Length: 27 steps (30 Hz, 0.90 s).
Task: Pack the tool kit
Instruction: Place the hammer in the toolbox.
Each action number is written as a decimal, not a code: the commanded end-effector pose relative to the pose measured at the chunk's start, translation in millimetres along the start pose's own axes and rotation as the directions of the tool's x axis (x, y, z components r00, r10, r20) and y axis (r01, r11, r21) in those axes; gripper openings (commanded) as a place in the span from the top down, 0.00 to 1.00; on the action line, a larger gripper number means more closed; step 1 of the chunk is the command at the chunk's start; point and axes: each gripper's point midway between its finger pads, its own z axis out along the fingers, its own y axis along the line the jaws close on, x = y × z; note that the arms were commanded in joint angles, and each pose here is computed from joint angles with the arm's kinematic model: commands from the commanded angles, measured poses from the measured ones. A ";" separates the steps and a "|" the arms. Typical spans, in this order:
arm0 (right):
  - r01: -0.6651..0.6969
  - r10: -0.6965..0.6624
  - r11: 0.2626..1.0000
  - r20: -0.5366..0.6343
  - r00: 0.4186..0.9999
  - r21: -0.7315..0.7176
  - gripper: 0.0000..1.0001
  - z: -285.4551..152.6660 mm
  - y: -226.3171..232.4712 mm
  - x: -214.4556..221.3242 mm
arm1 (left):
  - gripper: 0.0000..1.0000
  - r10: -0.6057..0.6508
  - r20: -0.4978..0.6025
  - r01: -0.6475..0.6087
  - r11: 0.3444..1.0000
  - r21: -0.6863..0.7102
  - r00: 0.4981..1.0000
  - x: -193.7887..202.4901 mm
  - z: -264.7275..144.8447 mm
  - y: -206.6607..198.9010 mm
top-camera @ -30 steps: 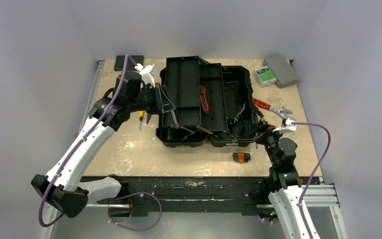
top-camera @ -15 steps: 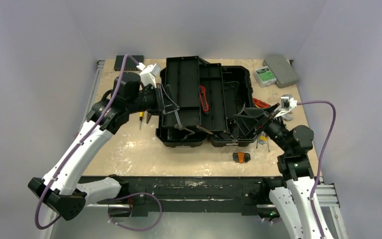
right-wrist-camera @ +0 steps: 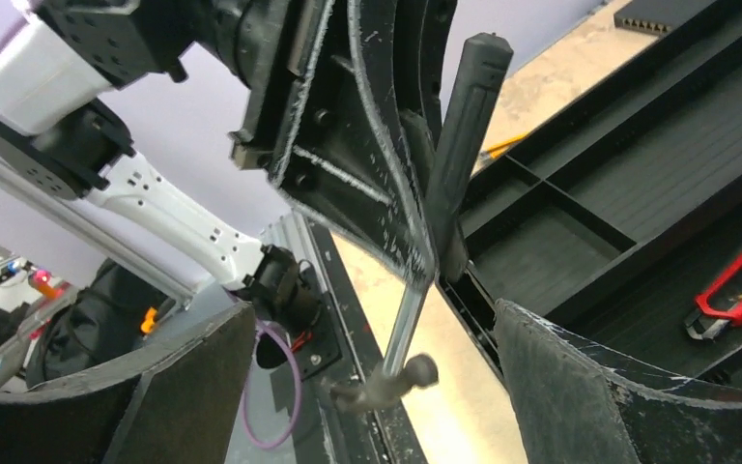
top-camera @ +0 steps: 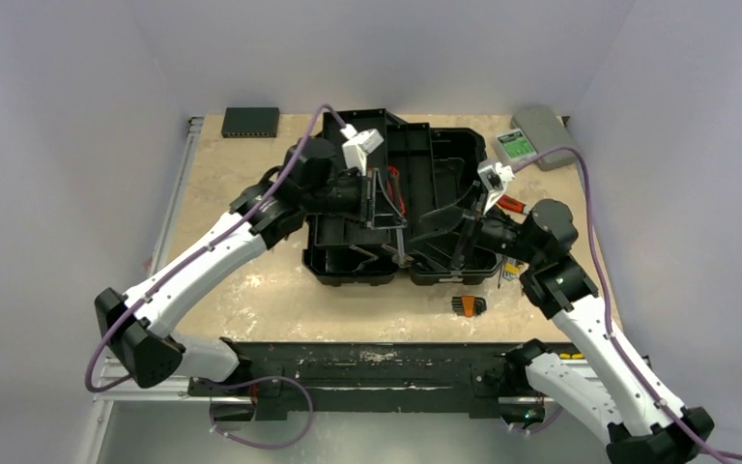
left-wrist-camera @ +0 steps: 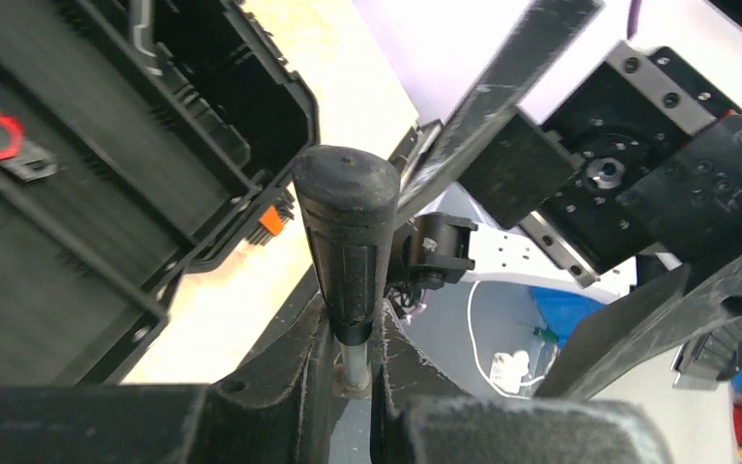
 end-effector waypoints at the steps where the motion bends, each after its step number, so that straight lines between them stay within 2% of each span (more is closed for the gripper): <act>1: 0.048 -0.048 0.999 -0.015 0.999 0.007 0.13 9.1 0.0 -3.2 | 1.00 0.081 0.042 -0.087 0.985 0.148 0.996 -18.8 4.5 -54.0; 3: 0.050 -0.050 0.999 -0.022 0.999 0.011 0.21 9.8 -1.3 -1.7 | 1.00 0.085 0.042 -0.091 0.983 0.159 0.995 -18.8 6.6 -59.0; 7: 0.055 -0.055 0.998 -0.025 0.998 0.024 0.25 10.0 -4.6 1.3 | 1.00 0.089 0.040 -0.095 0.979 0.180 0.995 -18.2 8.5 -65.6; 11: 0.044 -0.044 0.999 -0.026 0.999 0.028 0.44 7.6 -7.1 8.9 | 1.00 0.085 0.046 -0.092 0.978 0.189 0.995 -19.5 8.3 -68.2; 17: 0.002 -0.004 0.999 -0.065 0.998 -0.035 0.46 9.6 -2.3 24.6 | 1.00 0.071 0.032 -0.076 0.973 0.218 0.997 -18.3 12.8 -71.9; 19: -0.004 0.001 0.999 -0.073 0.997 -0.037 0.57 9.9 -3.2 27.6 | 1.00 0.064 0.029 -0.069 0.971 0.231 0.998 -18.2 14.4 -73.8; 24: -0.005 0.003 1.000 -0.069 0.998 -0.031 0.96 8.2 -1.7 25.9 | 1.00 0.053 0.023 -0.057 0.965 0.257 0.998 -18.3 18.0 -76.6; 25: -0.004 0.002 1.000 -0.063 0.998 -0.019 1.00 7.8 -2.8 24.7 | 0.99 0.052 0.025 -0.057 0.965 0.255 0.998 -18.4 18.0 -76.2; 27: -0.009 0.010 1.000 -0.048 0.999 0.029 1.00 6.9 -9.5 22.2 | 0.83 0.050 0.036 -0.057 0.968 0.245 0.998 -19.0 17.0 -74.7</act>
